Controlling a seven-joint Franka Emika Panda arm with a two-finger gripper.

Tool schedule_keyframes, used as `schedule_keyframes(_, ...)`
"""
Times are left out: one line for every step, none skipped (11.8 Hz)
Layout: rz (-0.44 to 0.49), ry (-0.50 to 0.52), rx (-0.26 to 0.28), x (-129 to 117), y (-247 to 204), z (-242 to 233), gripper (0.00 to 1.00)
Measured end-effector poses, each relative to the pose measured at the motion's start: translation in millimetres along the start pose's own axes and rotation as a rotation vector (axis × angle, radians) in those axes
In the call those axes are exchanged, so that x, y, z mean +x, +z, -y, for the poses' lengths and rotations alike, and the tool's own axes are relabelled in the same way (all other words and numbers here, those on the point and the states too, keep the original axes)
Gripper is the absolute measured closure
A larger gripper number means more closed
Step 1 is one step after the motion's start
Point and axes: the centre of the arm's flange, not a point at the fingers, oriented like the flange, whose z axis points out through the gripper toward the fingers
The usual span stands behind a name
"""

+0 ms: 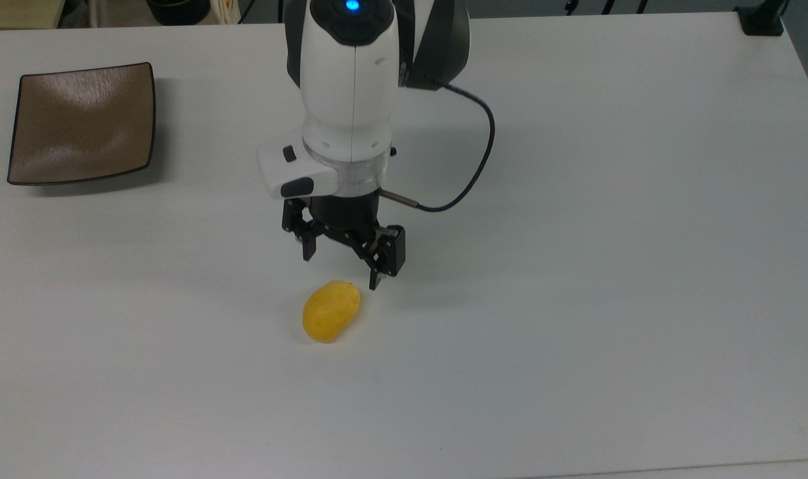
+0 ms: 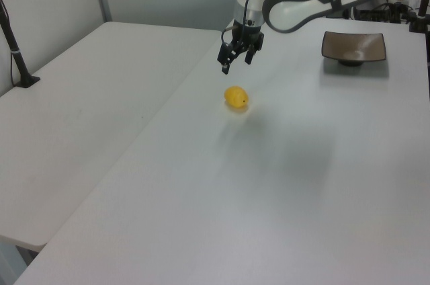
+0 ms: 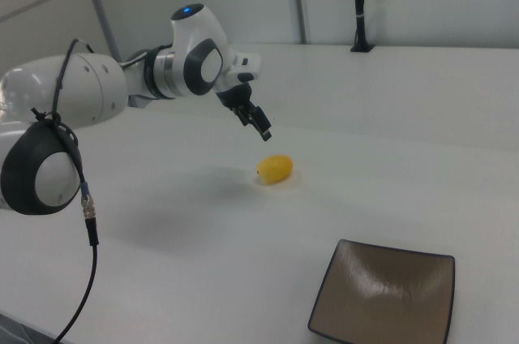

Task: Put potatoes on a ceramic plate
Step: 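Close the gripper around the yellow potato, then lift the held potato and carry it toward the brown square plate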

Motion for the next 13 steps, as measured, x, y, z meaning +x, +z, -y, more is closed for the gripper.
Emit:
schedule_keyframes(-0.014,-0.007,0.001,0.0,12.0,1.3,0.0)
schedule_keyframes(-0.029,-0.017,-0.003,0.2,22.3,1.6,0.0)
schedule_keyframes(-0.039,-0.022,-0.009,1.2,30.7,-0.7,0.0)
schedule_keyframes(-0.045,-0.02,-0.014,3.2,39.1,-5.8,0.0)
schedule_keyframes(-0.046,-0.021,-0.023,4.3,48.3,-10.7,0.0)
schedule_keyframes(-0.049,-0.034,-0.041,3.8,57.3,-13.6,0.0)
schedule_keyframes(-0.045,-0.046,-0.056,1.2,67.2,-14.3,0.0)
schedule_keyframes(-0.043,-0.052,-0.059,-1.0,75.4,-14.0,0.0)
schedule_keyframes(-0.047,-0.055,-0.056,-2.9,82.4,-13.4,0.0)
schedule_keyframes(-0.041,-0.057,-0.057,-5.6,89.5,-13.4,0.0)
schedule_keyframes(-0.034,-0.059,-0.06,-8.0,96.4,-13.6,0.0)
schedule_keyframes(-0.026,-0.061,-0.065,-10.4,103.1,-14.0,0.0)
schedule_keyframes(-0.019,-0.062,-0.068,-12.2,108.1,-14.2,0.0)
